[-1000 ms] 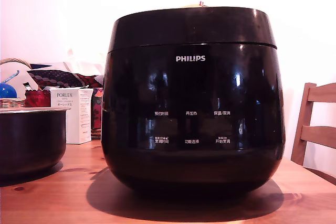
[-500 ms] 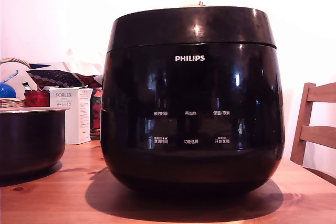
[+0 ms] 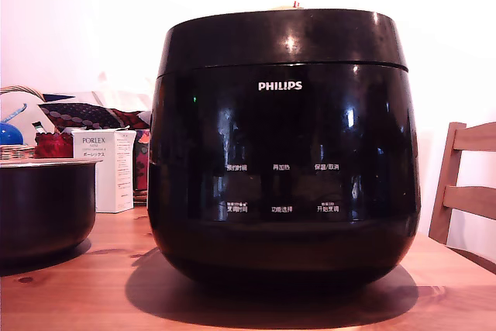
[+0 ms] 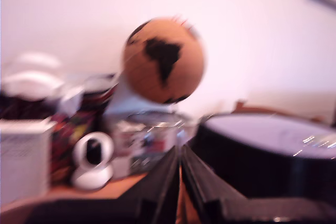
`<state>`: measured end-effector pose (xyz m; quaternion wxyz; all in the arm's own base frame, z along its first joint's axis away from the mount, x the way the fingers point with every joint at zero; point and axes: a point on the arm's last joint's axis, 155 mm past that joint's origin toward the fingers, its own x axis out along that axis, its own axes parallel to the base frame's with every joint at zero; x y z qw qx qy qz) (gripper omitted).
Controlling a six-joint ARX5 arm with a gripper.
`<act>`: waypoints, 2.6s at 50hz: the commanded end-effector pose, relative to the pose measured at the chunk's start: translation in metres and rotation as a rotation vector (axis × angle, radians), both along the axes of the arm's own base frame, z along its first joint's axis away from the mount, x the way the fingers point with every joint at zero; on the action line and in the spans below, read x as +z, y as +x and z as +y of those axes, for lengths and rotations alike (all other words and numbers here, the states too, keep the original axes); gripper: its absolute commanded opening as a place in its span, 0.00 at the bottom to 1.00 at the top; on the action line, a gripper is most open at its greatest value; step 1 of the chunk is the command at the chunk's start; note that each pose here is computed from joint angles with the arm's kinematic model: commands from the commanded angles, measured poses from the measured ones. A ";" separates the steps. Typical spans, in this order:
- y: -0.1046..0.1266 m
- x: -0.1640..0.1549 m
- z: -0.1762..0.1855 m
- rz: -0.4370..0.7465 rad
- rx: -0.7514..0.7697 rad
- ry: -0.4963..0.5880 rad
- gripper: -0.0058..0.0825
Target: Open the rice cooker by pressing the large metal button on the top of its lid with medium force
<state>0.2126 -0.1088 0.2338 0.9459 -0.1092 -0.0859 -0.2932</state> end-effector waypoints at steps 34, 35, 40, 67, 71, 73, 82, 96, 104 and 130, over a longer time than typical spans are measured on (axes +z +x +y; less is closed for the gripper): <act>-0.014 0.011 -0.108 0.104 -0.354 0.046 0.04; -0.014 0.012 -0.111 0.107 -0.361 0.047 0.04; -0.016 0.014 -0.130 0.098 -0.404 0.080 0.04; -0.001 0.025 -0.205 0.113 -0.520 0.160 0.04; 0.005 0.019 -0.211 0.126 -0.520 0.169 0.04; 0.008 0.017 -0.214 0.125 -0.521 0.168 0.04; 0.013 0.015 -0.225 0.102 -0.527 0.153 0.04; 0.023 0.003 -0.236 0.125 -0.518 0.168 0.04; 0.029 0.003 -0.242 0.125 -0.490 0.201 0.04; 0.037 -0.026 -0.247 0.199 -0.440 0.596 0.04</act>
